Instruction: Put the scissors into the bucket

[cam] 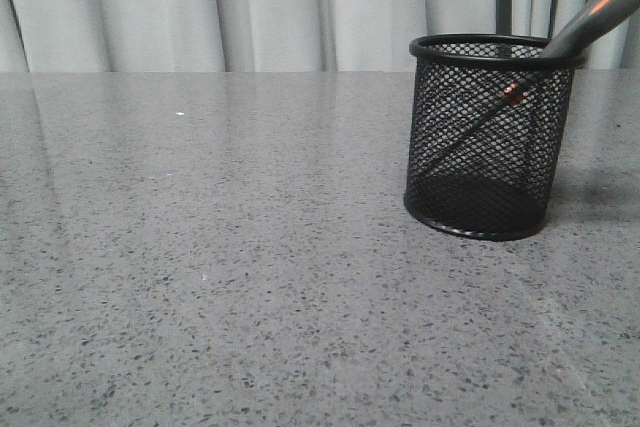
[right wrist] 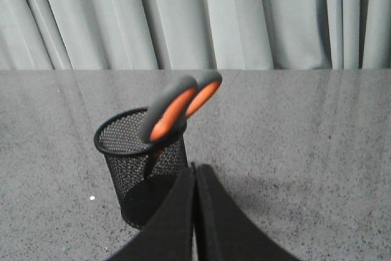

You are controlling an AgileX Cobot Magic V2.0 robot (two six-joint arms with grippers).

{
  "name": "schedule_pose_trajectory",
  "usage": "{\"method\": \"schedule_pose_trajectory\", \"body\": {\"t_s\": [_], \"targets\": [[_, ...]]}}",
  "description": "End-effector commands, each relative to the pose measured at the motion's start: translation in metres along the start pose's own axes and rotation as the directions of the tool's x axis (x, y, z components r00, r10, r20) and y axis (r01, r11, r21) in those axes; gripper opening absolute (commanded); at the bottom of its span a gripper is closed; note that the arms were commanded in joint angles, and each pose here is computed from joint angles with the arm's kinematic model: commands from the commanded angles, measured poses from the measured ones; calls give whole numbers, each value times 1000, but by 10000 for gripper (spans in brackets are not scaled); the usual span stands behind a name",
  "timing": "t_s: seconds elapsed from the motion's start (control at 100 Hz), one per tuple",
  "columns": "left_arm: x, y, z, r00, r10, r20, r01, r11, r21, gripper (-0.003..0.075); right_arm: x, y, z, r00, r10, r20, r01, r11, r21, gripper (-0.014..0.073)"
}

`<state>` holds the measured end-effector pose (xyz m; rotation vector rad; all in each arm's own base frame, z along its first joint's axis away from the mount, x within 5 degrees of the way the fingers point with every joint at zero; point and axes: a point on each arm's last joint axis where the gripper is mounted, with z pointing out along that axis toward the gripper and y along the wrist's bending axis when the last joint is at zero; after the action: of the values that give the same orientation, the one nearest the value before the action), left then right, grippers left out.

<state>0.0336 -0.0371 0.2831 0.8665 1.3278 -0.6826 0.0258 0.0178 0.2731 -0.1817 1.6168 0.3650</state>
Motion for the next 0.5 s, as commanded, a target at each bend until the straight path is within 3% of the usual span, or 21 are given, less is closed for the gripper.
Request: {"method": "schedule_pose_trajectory", "body": {"t_s": [0.0,0.15,0.37,0.43,0.49], "targets": [[-5,-4,1,998,-37,51,34,998,46,-21,-14,0,-3,993,4,116,-5,1000,7,-65],[-1,-6,2,998,-43,41,41,998,54,-21,-13,0,-3,994,4,112,-5,1000,7,-65],[0,-12,2,950,-314,-11,312,942,122,-21,-13,0,-3,994,4,112,-5,1000,7,-65],[1,-12,2,951,-309,-12,308,944,120,-21,-13,0,-3,994,4,112,-5,1000,7,-65],[-1,-10,2,976,-219,17,216,971,105,-21,-13,0,-3,994,4,112,-5,1000,7,-65]]}}
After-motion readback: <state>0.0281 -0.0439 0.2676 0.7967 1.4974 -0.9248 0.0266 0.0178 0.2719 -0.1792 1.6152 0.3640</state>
